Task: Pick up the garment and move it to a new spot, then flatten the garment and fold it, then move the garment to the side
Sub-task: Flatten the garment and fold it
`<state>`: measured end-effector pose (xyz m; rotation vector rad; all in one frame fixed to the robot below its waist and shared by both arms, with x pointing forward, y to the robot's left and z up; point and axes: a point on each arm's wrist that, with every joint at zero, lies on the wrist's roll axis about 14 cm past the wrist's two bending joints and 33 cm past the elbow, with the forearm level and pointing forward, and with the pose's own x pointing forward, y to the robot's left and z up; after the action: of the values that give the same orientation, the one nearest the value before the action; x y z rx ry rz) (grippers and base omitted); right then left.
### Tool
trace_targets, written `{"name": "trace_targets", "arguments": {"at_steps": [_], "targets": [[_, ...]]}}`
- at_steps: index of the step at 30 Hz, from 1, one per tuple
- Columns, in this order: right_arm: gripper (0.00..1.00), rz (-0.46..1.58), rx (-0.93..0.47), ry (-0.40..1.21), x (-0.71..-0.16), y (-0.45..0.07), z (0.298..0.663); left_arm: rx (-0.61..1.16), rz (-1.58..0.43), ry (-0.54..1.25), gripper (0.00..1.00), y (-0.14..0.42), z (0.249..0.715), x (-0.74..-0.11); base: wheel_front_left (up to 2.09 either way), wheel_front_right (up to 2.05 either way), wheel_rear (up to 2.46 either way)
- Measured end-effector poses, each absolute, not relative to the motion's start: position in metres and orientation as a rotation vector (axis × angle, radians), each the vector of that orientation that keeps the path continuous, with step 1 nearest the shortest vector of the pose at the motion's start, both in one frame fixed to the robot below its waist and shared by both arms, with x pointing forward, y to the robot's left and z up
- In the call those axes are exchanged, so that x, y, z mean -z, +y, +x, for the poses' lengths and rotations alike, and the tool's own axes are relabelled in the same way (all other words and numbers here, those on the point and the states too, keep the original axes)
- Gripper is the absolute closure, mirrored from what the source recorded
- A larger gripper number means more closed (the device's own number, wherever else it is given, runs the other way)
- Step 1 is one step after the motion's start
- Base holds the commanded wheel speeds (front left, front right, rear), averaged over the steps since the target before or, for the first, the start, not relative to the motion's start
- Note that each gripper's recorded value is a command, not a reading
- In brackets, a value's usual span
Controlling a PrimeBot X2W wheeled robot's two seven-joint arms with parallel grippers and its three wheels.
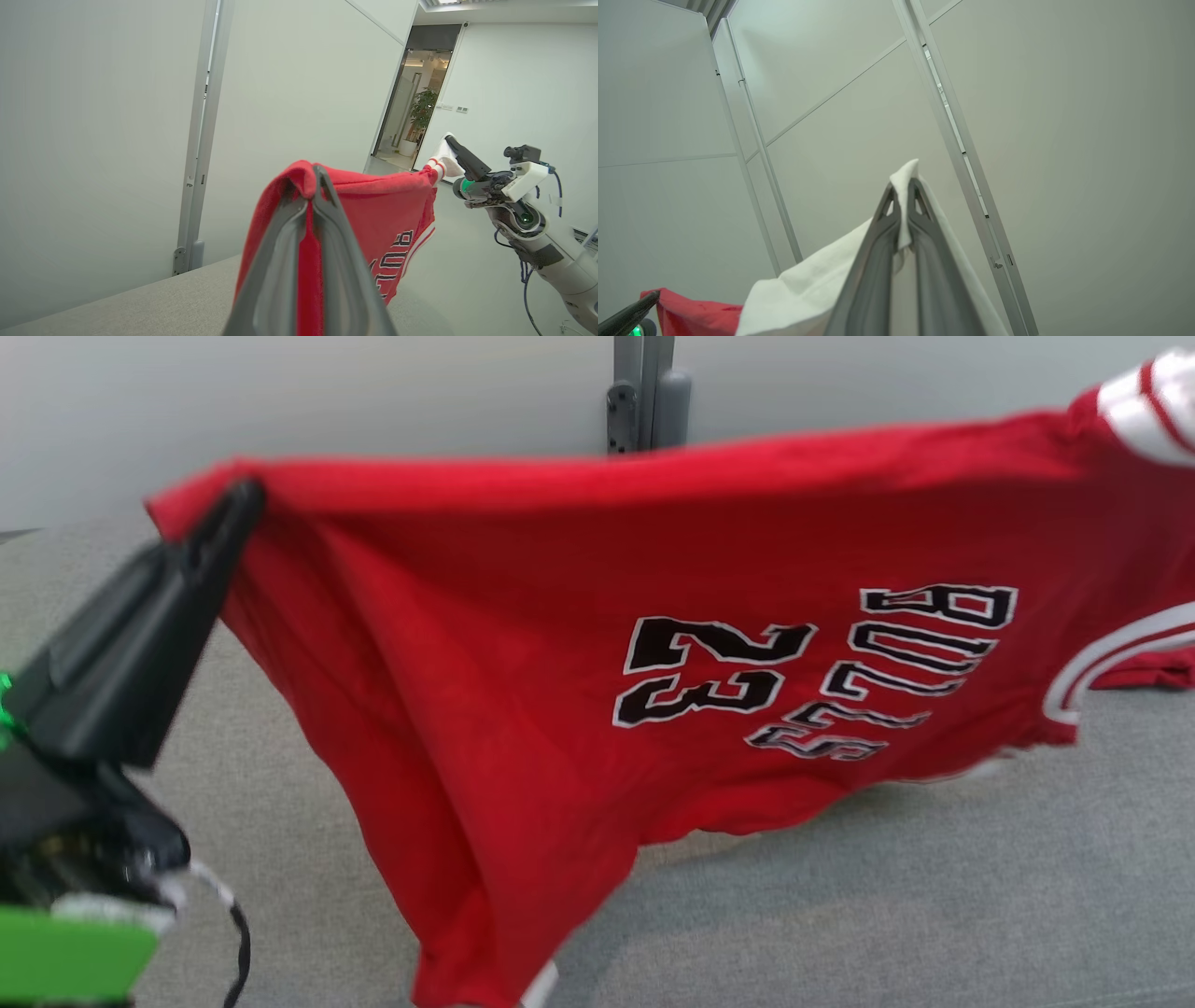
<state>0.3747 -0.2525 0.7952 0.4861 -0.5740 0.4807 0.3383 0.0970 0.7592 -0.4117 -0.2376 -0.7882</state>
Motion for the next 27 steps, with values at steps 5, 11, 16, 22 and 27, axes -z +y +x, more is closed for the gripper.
{"name": "trace_targets", "arguments": {"at_steps": [5, 11, 16, 22, 27], "targets": [[1.00, 0.403, -0.443, -0.576, -0.805, -0.260, 0.409, 0.772, -0.346, -0.175, 1.00, 0.087, 0.397, -0.757, 0.00, 0.00, 0.00], [1.00, 0.414, -0.367, -0.603, -0.818, -0.247, 0.511, 0.606, -0.268, -0.191, 1.00, 0.097, 0.513, -0.758, 0.00, 0.00, 0.00], [1.00, 0.405, -0.261, -0.661, -0.834, -0.217, 0.598, 0.428, -0.210, -0.236, 1.00, 0.118, 0.610, -0.750, 0.00, 0.00, 0.00], [1.00, 0.498, -0.162, -0.674, -0.799, -0.199, 0.666, 0.313, -0.155, -0.373, 1.00, 0.132, 0.684, -0.735, 0.00, 0.00, 0.00], [1.00, 0.572, -0.127, -0.544, -0.707, -0.188, 0.701, 0.297, -0.183, -0.283, 1.00, 0.133, 0.720, -0.641, 0.00, 0.00, 0.00]]}}
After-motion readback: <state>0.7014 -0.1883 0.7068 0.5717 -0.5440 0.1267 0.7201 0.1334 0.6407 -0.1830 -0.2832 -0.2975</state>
